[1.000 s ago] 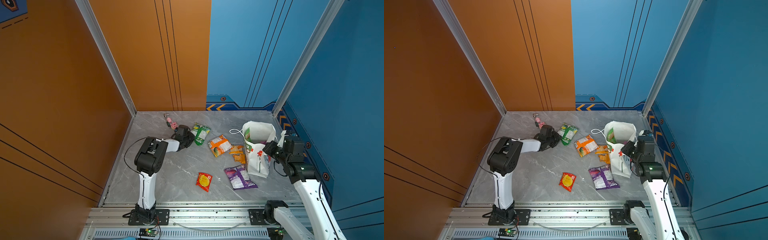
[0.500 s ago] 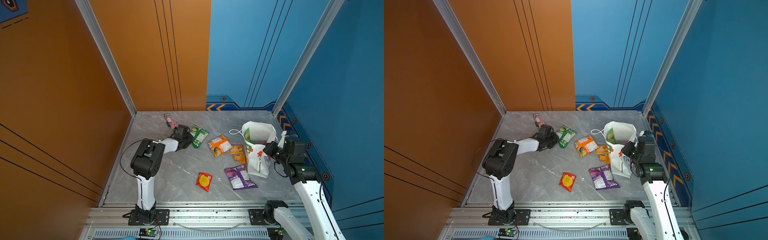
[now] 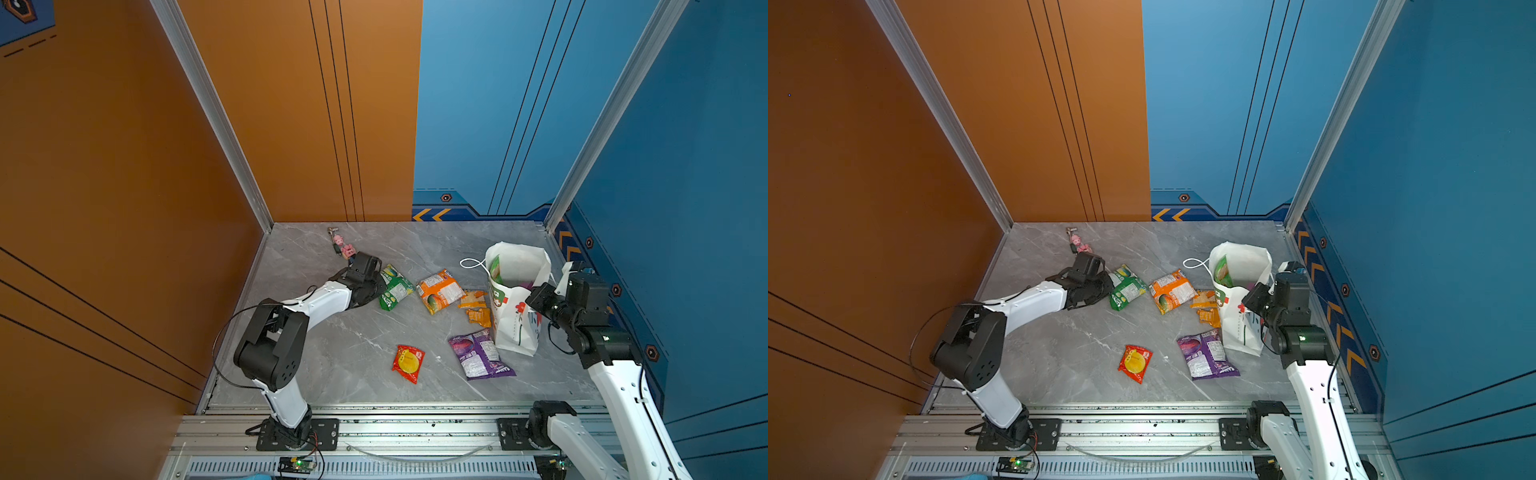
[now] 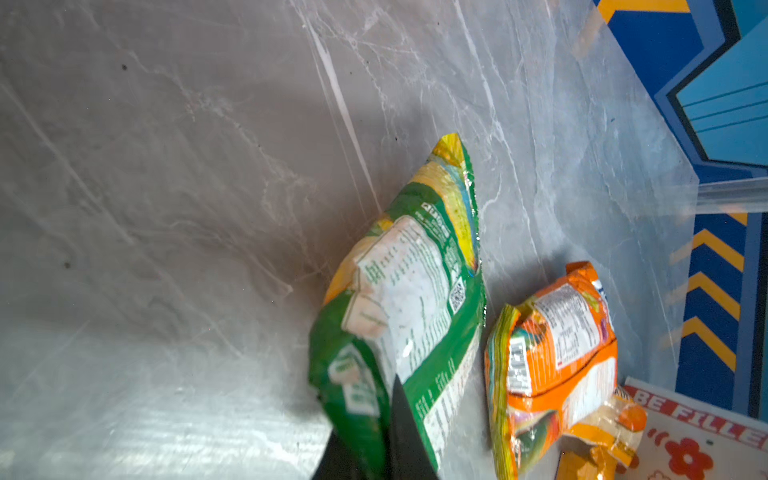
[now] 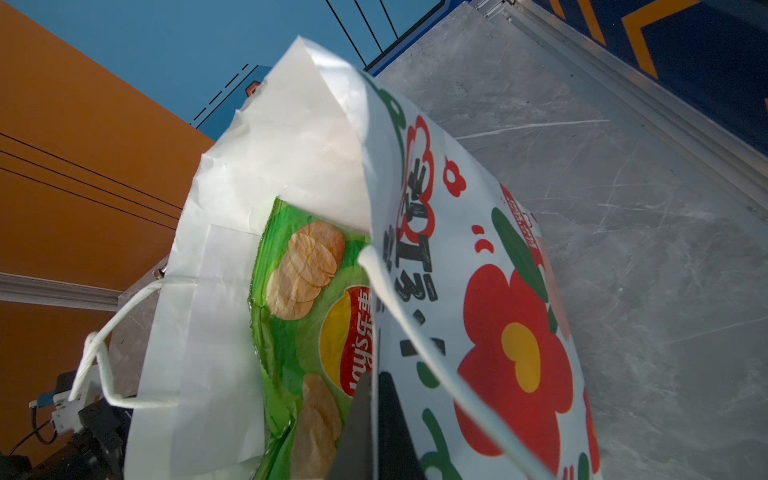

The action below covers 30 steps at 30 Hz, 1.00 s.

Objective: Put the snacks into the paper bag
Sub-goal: 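Grasp the green tea-snack bag with the left gripper, then lift the green tea-snack bag with the left gripper and carry it over the paper bag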

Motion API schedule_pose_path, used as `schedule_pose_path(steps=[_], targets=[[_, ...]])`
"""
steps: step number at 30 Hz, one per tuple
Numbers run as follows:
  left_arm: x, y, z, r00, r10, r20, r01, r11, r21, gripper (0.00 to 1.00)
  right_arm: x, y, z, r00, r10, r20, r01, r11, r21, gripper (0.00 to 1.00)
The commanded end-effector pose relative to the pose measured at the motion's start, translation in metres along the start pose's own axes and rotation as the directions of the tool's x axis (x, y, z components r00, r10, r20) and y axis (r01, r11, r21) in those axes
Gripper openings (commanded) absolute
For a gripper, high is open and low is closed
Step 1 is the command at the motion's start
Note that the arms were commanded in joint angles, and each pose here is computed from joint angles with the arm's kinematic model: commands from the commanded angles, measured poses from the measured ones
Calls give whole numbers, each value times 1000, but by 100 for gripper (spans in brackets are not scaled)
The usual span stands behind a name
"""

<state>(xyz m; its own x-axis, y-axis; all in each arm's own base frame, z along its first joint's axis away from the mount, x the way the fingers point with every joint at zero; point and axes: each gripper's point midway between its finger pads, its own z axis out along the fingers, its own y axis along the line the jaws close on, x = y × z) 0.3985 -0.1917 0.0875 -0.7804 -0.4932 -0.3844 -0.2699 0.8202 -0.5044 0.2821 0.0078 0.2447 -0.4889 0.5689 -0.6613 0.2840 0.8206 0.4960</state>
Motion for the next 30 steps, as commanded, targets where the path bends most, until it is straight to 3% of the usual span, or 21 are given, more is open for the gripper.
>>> schedule_pose_path(steps=[1, 11, 17, 23, 30], targets=[[17, 1, -9, 992, 109, -66, -108, 994, 23, 0, 9, 5, -1, 998, -27, -58, 26, 999, -18, 0], [36, 6, -44, 949, 307, -78, -304, 952, 44, 0, 15, 4, -5, 996, -49, -71, 47, 999, -20, 0], [31, 3, -74, 915, 404, -22, -403, 915, 5, 0, 14, 9, -6, 996, -58, -68, 56, 998, -36, 0], [35, -20, -98, 852, 521, 51, -523, 851, 46, 0, 12, 14, -8, 995, -74, -61, 71, 997, -43, 0], [37, -31, -109, 778, 624, 76, -625, 781, -11, 0, 14, 16, -9, 994, -87, -59, 85, 995, -45, 0]])
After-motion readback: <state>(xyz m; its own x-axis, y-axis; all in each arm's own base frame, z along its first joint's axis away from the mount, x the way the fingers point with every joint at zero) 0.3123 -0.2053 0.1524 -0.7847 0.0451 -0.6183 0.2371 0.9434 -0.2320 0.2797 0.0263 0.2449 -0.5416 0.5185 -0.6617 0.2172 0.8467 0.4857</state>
